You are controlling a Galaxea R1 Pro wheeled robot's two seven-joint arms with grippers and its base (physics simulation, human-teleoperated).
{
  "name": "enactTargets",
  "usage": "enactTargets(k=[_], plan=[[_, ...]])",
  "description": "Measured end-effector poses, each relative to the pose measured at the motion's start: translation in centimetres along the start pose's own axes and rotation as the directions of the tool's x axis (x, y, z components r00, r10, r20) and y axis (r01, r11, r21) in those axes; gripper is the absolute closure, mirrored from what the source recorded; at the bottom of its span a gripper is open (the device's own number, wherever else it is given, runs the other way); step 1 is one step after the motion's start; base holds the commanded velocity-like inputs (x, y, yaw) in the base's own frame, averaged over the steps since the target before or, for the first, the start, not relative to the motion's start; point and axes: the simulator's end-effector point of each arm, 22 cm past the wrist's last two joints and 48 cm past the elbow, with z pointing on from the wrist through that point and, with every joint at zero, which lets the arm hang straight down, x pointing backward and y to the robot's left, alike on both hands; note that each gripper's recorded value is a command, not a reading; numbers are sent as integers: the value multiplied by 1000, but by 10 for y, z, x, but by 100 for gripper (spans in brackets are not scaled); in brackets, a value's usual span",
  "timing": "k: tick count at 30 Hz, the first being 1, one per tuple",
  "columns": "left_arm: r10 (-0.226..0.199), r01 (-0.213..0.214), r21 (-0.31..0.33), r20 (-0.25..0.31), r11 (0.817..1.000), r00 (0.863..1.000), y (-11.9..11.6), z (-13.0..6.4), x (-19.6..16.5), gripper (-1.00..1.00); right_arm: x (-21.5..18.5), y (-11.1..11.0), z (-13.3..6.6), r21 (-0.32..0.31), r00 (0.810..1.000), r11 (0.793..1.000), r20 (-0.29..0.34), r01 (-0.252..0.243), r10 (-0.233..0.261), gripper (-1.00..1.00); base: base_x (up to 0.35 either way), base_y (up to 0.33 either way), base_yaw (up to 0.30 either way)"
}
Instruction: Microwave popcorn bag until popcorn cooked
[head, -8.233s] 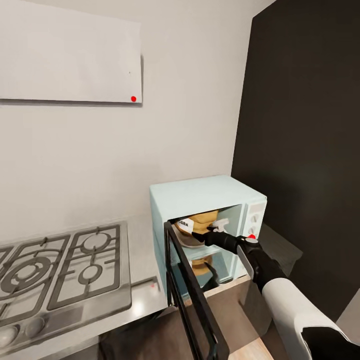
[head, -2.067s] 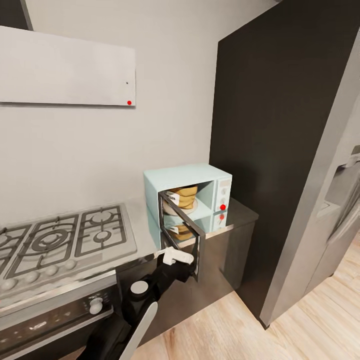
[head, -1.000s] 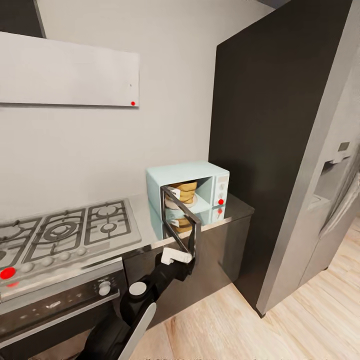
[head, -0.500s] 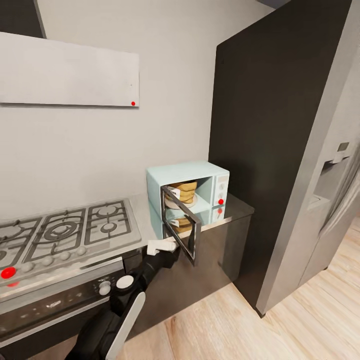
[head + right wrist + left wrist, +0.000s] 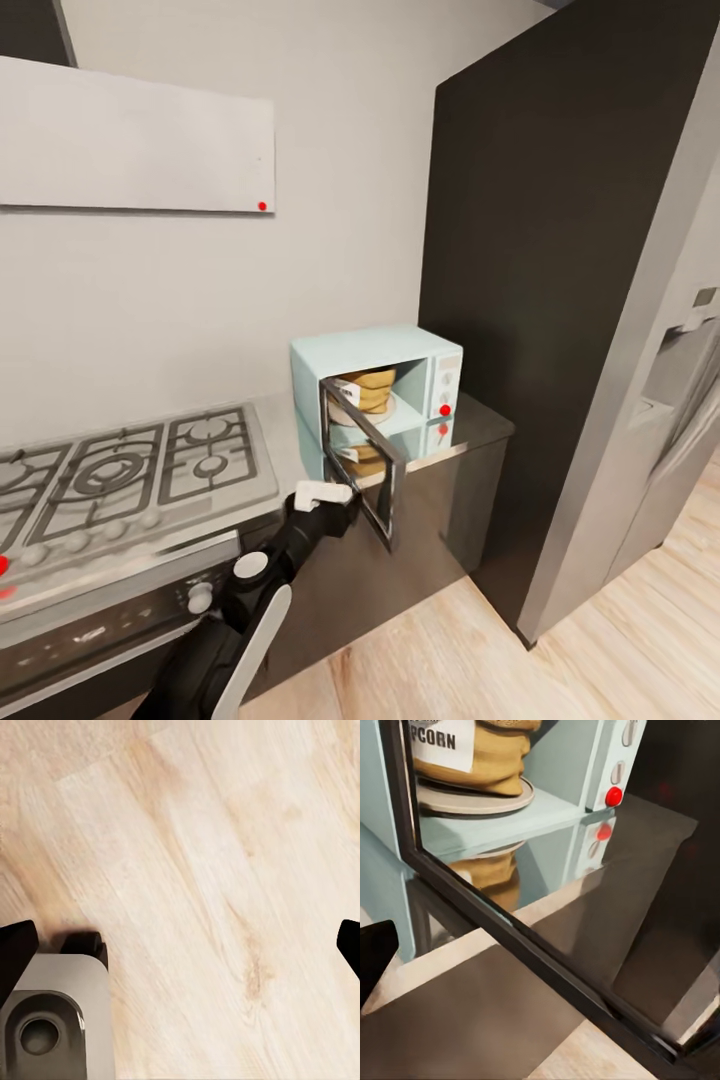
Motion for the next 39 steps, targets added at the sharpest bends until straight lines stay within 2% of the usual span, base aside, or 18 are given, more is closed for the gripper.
enactTargets(k=[6, 18, 20, 39], plan=[[1, -1, 4, 0, 1000, 1000, -2, 0, 0, -100, 0, 0, 0, 0, 1000, 1000, 0, 0, 0, -100, 234, 0, 0], [1, -1, 23, -4, 1000, 1000, -7, 0, 1, -100, 0, 2, 0, -2, 1000, 1000, 1, 0, 0, -100, 16, 0, 0], [8, -8, 37, -3, 999, 1000, -14, 0, 2, -100, -2, 2, 0, -1, 1000, 1000, 9, -2, 2, -100, 0, 0, -33], [16, -16, 29, -3, 999, 1000, -14, 0, 2, -100, -2, 2, 0, 0, 1000, 1000, 9, -3, 3, -100, 0, 0, -141]])
